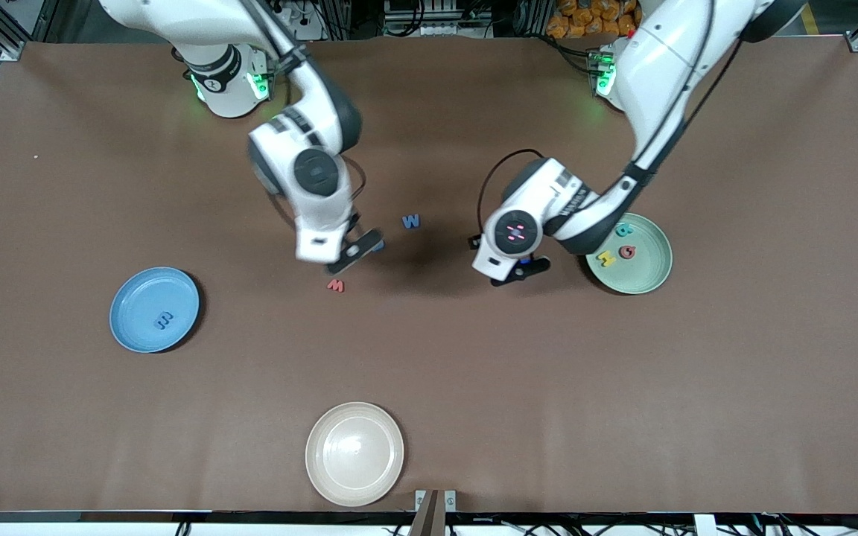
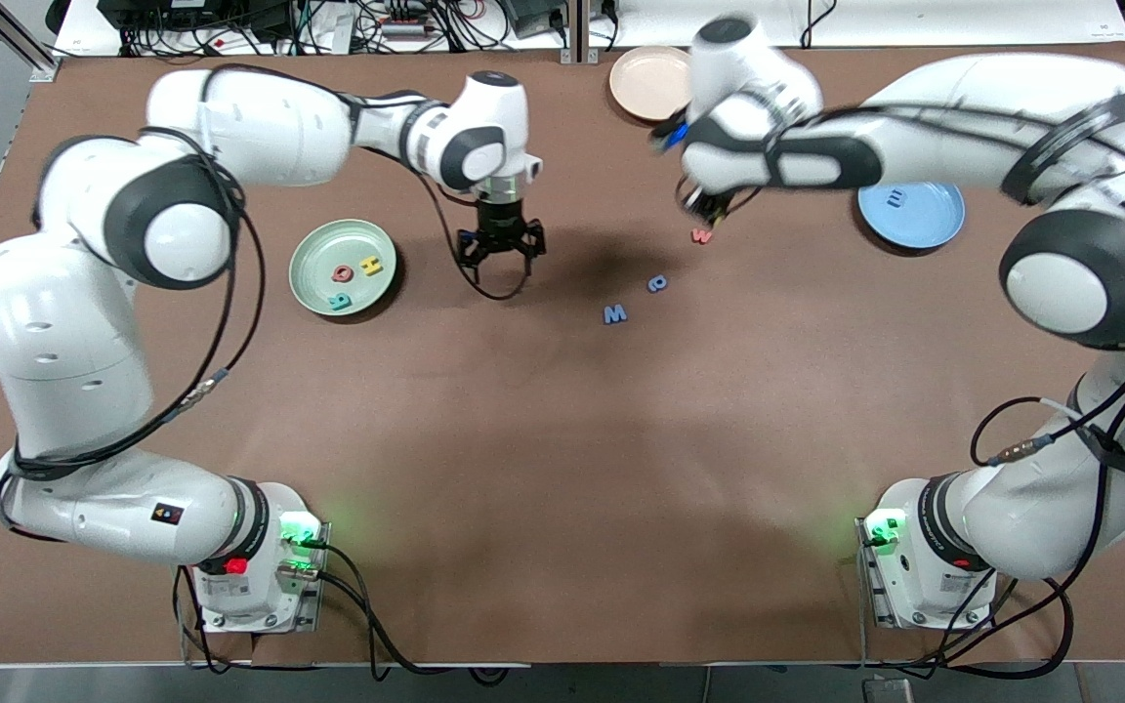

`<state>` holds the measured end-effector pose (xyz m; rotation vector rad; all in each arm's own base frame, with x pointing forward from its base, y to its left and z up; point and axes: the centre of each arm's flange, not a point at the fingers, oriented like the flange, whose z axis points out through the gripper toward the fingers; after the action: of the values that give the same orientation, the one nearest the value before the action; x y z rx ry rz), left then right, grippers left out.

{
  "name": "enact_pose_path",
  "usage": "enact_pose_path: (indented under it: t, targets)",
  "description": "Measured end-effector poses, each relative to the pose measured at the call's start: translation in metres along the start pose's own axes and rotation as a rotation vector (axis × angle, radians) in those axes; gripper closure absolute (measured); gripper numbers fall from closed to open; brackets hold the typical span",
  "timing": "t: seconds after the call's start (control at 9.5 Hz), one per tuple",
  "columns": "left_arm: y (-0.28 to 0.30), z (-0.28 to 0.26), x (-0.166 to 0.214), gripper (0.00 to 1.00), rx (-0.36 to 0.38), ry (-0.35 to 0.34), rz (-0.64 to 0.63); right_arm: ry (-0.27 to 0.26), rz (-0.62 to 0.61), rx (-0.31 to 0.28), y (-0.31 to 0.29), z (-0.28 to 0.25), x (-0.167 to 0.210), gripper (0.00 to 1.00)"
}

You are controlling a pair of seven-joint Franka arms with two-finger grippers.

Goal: Sort upper and lower case letters into plates
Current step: 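Drop the u onto the blue plate while the left gripper reaches M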

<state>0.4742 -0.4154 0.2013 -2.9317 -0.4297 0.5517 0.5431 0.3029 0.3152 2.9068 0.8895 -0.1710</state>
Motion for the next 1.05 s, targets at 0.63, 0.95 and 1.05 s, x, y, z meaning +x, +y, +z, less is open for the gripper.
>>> enact_pose_path:
  t: [0.63,0.95,1.05]
  targets:
    - [0.108,-0.019,-0.112,0.00,-0.087,0.294,0.189,-0.019,0.326,0.124,0.293,0.038,-0.086,0.74]
    - [0.125,0.009,-0.121,0.00,-0.067,0.347,0.187,-0.026,0.377,0.134,0.326,0.089,-0.099,0.74]
    - [0.129,0.019,-0.115,0.00,-0.064,0.341,0.172,-0.036,0.393,0.135,0.337,0.103,-0.106,0.74]
